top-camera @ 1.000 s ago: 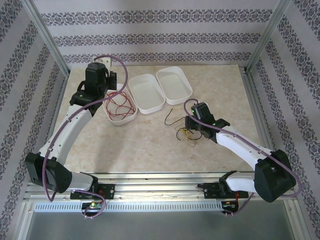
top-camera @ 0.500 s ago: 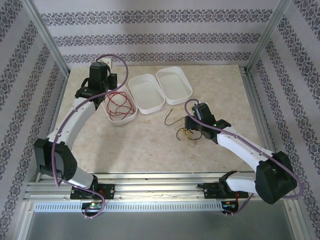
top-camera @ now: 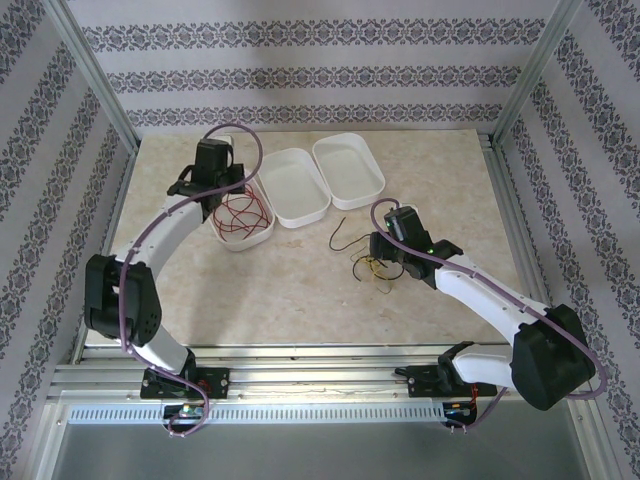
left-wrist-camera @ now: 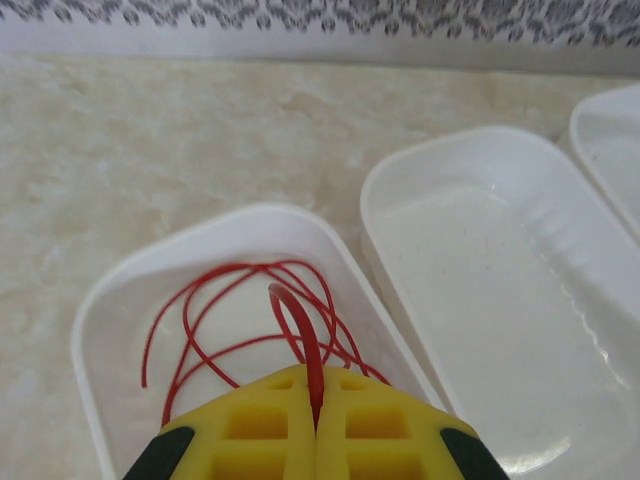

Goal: Untangle the cables

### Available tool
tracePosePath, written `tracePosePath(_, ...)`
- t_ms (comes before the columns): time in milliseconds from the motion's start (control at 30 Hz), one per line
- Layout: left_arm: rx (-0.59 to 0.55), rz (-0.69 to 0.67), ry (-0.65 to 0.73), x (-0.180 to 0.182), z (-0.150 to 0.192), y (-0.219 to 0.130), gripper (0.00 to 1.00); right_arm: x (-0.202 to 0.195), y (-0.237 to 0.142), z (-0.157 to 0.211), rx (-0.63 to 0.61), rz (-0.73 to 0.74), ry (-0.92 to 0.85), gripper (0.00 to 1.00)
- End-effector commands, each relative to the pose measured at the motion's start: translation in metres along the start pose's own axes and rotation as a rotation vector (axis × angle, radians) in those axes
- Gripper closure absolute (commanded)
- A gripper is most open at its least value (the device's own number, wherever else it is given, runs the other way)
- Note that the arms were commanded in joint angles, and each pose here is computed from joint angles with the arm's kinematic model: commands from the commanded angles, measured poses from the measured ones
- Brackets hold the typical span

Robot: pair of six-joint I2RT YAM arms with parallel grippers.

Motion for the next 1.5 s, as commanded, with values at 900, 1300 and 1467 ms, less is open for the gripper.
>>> tracePosePath(900,0.162,-0.092,0.002,0.016,0.085,0.097,0.96,-0.008,-0.004,0.003,-0.002,0.016,0.024,0.22)
tracePosePath(1300,0.175,-0.141,0.018,0.014,0.066,0.108,0.66,-0.008,-0.005,-0.001,-0.008,0.014,0.021,0.22)
tracePosePath(1467,0.176,-0.126,0.018,0.008,0.057,0.106,0.46,-0.008,-0.006,-0.004,-0.01,0.015,0.018,0.22)
Point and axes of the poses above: each hand's point on the last joint's axis, 136 mm out from that joint toward the fingers, its own y axis out along the fingers, its own x axis along the line the jaws close on, z = x × y, the point moved 3 cm from there along -y, back along the fingers, and after that the axes turned 10 degrees about -y, right-handed, at the moved point
